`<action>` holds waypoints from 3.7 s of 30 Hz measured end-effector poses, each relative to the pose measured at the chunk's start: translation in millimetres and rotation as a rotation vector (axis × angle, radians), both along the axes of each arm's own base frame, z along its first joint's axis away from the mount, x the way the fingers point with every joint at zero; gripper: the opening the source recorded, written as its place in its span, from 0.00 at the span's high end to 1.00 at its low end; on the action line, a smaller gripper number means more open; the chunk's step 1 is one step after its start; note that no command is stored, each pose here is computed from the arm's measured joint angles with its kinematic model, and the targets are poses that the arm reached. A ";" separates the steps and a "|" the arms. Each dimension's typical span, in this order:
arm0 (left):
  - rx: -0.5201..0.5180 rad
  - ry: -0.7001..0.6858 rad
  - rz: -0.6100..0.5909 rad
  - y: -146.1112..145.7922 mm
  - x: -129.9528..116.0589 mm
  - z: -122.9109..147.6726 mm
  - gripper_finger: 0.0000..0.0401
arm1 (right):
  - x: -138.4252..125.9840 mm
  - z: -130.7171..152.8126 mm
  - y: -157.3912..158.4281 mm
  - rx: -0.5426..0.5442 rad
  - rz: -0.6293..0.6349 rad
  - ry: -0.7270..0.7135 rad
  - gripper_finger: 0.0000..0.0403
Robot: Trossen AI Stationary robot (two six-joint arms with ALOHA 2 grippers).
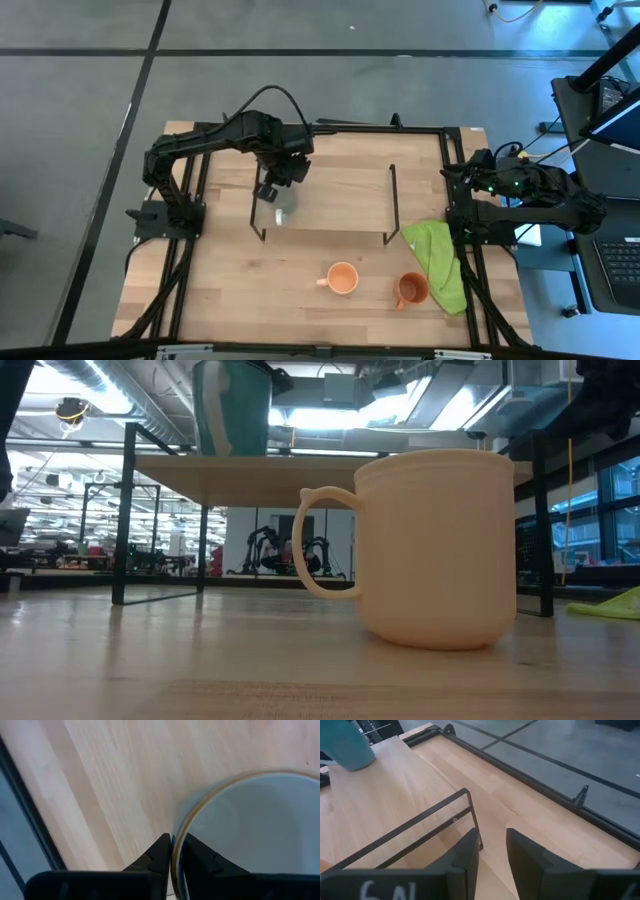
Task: Stack small to large cups/mugs on shelf
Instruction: Put the blue mug on the shelf, then put the orange mug on the shelf
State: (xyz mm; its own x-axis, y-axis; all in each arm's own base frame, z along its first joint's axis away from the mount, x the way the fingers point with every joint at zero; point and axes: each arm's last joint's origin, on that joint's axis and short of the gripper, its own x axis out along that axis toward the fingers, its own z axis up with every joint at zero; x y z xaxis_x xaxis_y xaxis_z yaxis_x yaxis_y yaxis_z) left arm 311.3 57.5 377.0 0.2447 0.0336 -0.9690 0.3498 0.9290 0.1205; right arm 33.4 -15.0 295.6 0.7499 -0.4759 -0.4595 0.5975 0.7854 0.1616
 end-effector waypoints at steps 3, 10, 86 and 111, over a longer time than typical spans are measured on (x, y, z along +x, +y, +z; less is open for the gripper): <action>0.007 0.004 0.002 0.3 -0.3 -0.1 0.90 | 0.0 0.0 0.0 -0.001 0.000 0.001 0.75; 0.024 0.007 0.002 0.8 -0.3 -0.1 0.90 | -0.5 -1.0 0.0 0.000 0.001 0.012 0.75; -0.055 -0.725 0.512 -27.8 -152.7 160.9 0.88 | -0.3 -1.2 0.2 -0.008 0.012 0.021 0.75; -0.263 -0.517 0.225 -115.1 -74.8 128.0 0.88 | 83.9 11.4 16.2 0.194 0.537 -0.048 0.75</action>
